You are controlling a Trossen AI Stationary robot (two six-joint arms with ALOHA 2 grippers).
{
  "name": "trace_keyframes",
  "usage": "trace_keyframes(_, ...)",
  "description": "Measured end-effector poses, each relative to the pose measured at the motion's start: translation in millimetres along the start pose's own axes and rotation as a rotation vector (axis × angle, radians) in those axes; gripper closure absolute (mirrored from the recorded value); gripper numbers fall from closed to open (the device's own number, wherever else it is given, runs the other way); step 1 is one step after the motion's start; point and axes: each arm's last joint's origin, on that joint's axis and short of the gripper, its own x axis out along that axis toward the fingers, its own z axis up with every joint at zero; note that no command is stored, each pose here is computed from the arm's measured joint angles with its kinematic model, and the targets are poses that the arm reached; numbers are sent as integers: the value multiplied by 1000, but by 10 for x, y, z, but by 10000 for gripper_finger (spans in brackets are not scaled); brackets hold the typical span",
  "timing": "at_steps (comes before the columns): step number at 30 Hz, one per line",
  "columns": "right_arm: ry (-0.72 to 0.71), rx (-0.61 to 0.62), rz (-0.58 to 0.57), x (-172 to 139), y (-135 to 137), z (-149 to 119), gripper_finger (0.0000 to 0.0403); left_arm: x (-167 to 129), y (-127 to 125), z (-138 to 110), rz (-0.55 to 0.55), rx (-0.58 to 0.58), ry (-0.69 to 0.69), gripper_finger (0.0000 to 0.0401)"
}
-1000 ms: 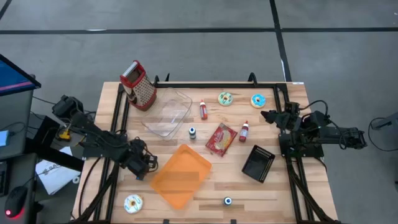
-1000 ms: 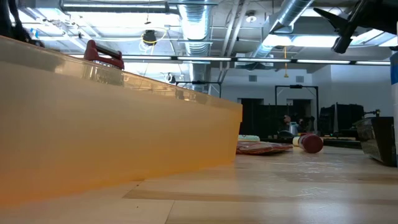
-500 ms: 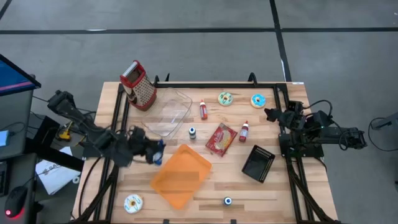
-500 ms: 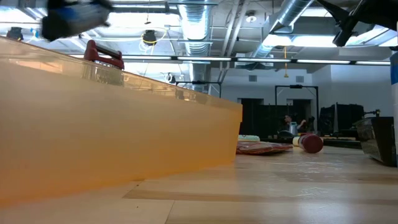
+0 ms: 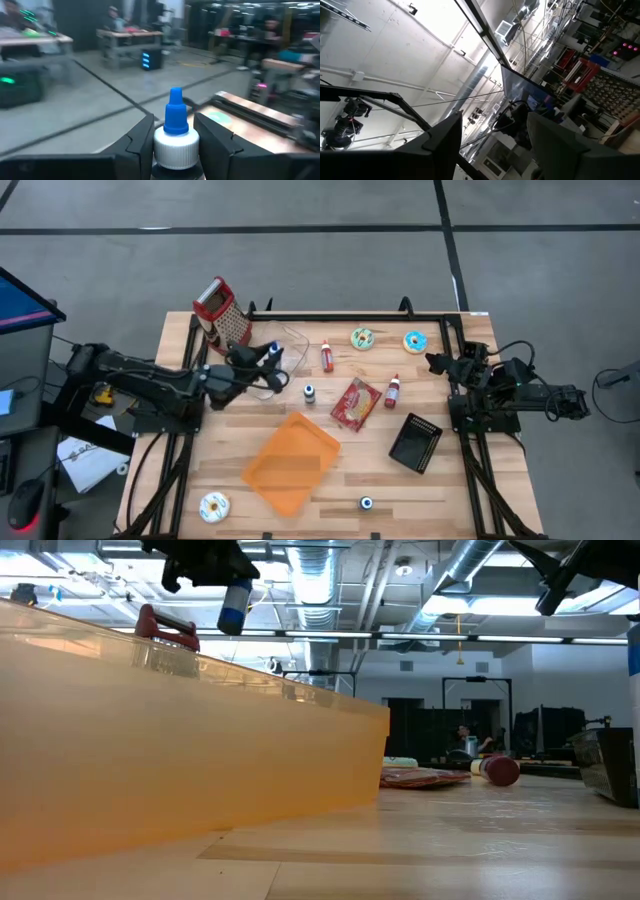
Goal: Pick & Place Food Item
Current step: Put the middle blue food coloring bottle into the transparent bin
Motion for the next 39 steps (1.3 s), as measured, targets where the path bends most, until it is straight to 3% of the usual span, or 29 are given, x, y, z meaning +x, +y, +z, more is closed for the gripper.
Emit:
trace_keyframes(6, -25, -34, -19, 0, -6, 7, 187, 100, -96, -233, 269, 83, -2, 290)
trace_keyframes(11, -27, -31, -33, 0, -16, 4, 187, 244, -162, -361, 486, -46, -73, 288)
trace_keyframes(14, -31, -32, -38, -1, -18, 4, 187, 379, -186, -419, 566, 0, -71, 287)
trace_keyframes(23, -7, -38, -75, -2, -55, -20, 187, 801, -32, -611, 620, -98, -85, 288)
trace_keyframes(28, 2, -42, -93, -3, -71, -30, 187, 1012, 110, -766, 600, -249, -96, 288)
trace_keyframes(39, 8, -23, -104, -4, -82, -37, 187, 1157, 130, -1128, 645, -181, -52, 288)
